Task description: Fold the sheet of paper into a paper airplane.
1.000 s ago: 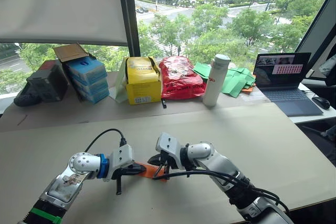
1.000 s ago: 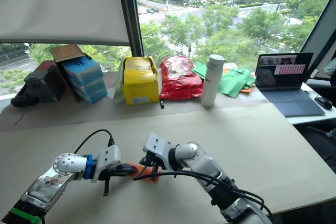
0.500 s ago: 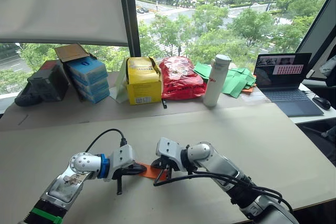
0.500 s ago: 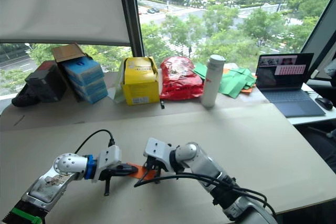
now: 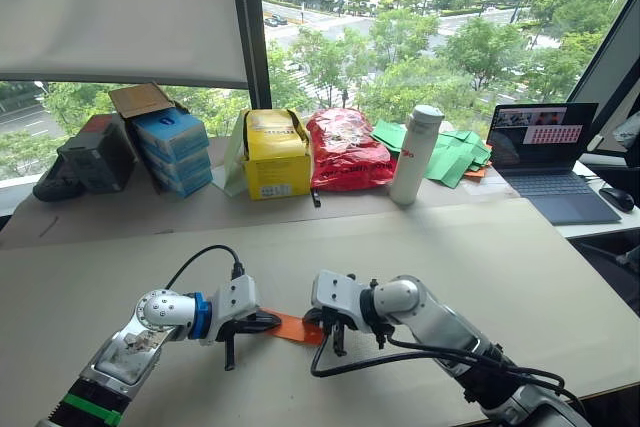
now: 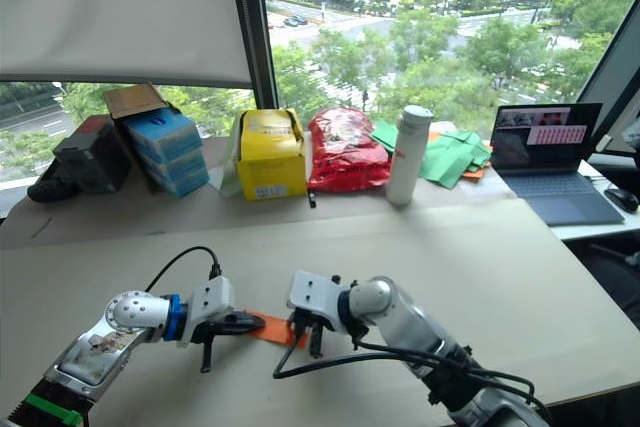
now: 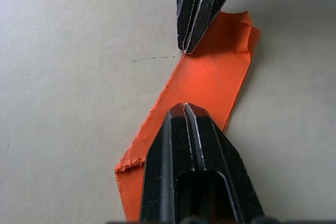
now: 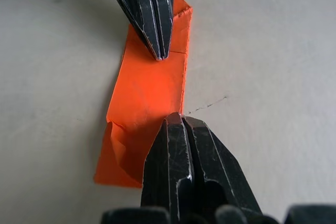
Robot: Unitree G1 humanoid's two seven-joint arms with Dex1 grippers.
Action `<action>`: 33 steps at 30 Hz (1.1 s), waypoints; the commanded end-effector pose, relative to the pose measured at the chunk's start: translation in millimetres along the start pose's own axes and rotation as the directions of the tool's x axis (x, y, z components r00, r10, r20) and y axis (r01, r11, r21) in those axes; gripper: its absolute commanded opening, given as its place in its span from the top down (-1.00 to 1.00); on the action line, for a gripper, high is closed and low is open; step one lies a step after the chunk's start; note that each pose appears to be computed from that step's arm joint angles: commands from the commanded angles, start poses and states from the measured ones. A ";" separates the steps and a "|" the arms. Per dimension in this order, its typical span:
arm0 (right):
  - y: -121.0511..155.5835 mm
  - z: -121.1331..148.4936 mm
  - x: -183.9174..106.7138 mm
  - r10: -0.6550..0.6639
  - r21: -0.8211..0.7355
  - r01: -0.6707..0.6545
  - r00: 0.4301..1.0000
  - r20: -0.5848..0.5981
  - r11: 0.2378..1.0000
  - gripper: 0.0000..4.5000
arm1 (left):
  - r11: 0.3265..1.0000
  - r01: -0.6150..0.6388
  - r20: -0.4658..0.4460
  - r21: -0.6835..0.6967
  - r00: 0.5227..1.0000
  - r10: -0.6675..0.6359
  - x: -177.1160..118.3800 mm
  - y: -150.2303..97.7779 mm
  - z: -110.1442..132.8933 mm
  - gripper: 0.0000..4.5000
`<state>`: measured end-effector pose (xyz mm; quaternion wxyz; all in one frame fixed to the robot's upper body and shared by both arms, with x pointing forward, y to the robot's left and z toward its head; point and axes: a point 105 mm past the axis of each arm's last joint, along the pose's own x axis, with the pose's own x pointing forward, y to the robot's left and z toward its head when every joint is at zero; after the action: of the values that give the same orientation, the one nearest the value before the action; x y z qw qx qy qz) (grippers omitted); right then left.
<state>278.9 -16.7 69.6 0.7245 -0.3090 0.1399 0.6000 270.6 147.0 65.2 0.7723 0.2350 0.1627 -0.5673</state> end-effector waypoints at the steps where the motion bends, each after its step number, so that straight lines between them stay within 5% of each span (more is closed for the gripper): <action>1: 7.3 -44.1 -6.9 0.007 0.083 0.007 0.986 -0.168 0.996 0.99 | 0.998 -0.011 -0.090 -0.058 0.996 0.006 -1.0 -1.7 -23.4 1.00; 14: 10.8 -54.3 -30.9 -0.016 0.060 0.029 0.975 -0.221 0.998 0.99 | 0.998 -0.013 -0.086 -0.055 0.996 0.008 -0.5 0.0 -22.2 1.00; 20: -9.3 -22.8 -44.6 -0.099 0.002 0.100 0.984 -0.149 0.995 0.99 | 0.999 -0.011 -0.082 -0.053 0.997 0.006 0.3 -0.4 -21.2 1.00; 28: -19.2 51.5 -50.9 -0.127 0.012 0.127 0.974 0.186 0.992 0.99 | 0.999 -0.005 -0.080 -0.052 0.997 0.001 1.1 -1.7 -20.3 1.00; 33: 4.7 39.8 -23.8 -0.034 0.051 0.025 0.982 0.184 0.998 0.99 | 0.999 -0.006 -0.078 -0.047 0.997 0.003 1.0 -0.8 -18.1 1.00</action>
<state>266.8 -13.8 117.4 0.7586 -0.2368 0.0844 0.6012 274.1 147.7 68.1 0.7756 0.2368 0.1591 -0.5631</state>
